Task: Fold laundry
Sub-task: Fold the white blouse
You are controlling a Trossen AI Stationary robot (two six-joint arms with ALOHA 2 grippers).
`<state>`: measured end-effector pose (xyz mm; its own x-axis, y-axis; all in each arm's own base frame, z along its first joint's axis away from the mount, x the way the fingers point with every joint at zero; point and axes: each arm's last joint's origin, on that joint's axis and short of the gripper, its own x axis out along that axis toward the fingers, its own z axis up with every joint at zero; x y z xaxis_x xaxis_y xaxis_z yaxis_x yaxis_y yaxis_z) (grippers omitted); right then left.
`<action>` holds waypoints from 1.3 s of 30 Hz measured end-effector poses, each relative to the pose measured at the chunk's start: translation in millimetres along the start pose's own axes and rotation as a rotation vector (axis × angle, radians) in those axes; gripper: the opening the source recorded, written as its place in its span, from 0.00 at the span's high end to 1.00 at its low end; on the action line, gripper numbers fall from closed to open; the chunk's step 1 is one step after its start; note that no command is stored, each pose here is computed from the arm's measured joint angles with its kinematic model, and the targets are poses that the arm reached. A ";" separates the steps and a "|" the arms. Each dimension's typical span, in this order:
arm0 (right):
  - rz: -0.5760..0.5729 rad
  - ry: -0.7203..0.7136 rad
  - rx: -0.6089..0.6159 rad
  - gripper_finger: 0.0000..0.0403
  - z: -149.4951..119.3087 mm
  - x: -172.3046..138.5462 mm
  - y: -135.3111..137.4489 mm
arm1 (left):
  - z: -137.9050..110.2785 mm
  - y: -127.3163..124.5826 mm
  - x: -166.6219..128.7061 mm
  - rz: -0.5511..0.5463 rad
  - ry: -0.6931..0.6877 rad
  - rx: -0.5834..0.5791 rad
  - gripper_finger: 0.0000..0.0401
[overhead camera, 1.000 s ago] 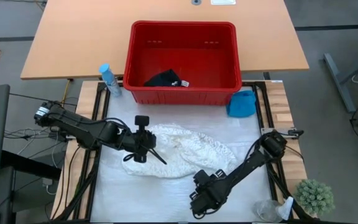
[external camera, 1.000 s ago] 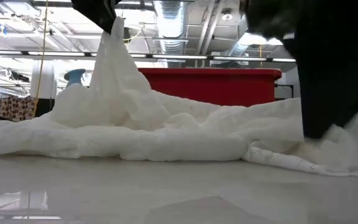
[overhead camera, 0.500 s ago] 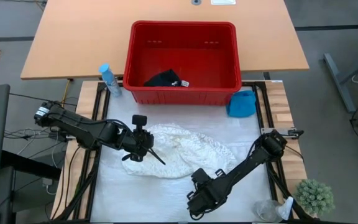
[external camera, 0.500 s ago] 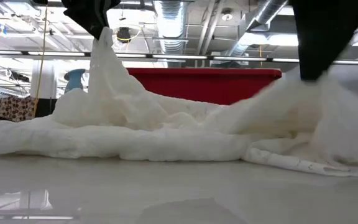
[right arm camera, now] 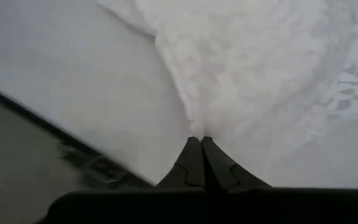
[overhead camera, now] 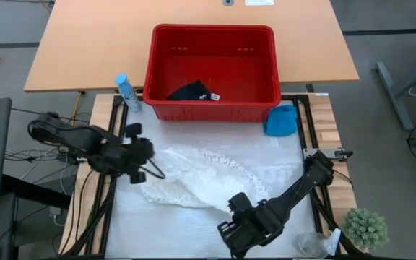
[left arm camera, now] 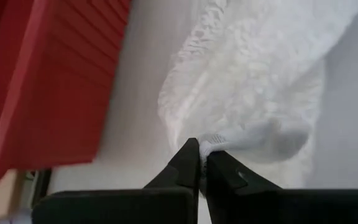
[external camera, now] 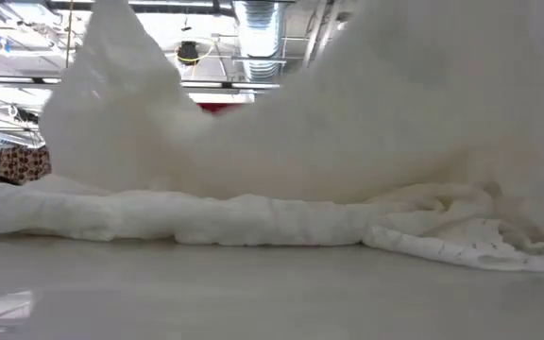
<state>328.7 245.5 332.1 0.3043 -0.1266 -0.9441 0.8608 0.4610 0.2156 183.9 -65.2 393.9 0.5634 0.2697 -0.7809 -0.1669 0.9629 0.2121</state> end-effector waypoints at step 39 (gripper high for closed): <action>-0.491 -0.248 0.076 0.98 248.9 69.8 -106.3 | -62.9 44.2 120.1 0.706 0.180 -0.062 1.00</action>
<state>360.0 -31.0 305.3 -0.0616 -0.5179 -0.8532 0.9498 0.2324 -0.2096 193.2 9.1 272.5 0.1639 0.8152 -0.5555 -0.4896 0.5561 0.6716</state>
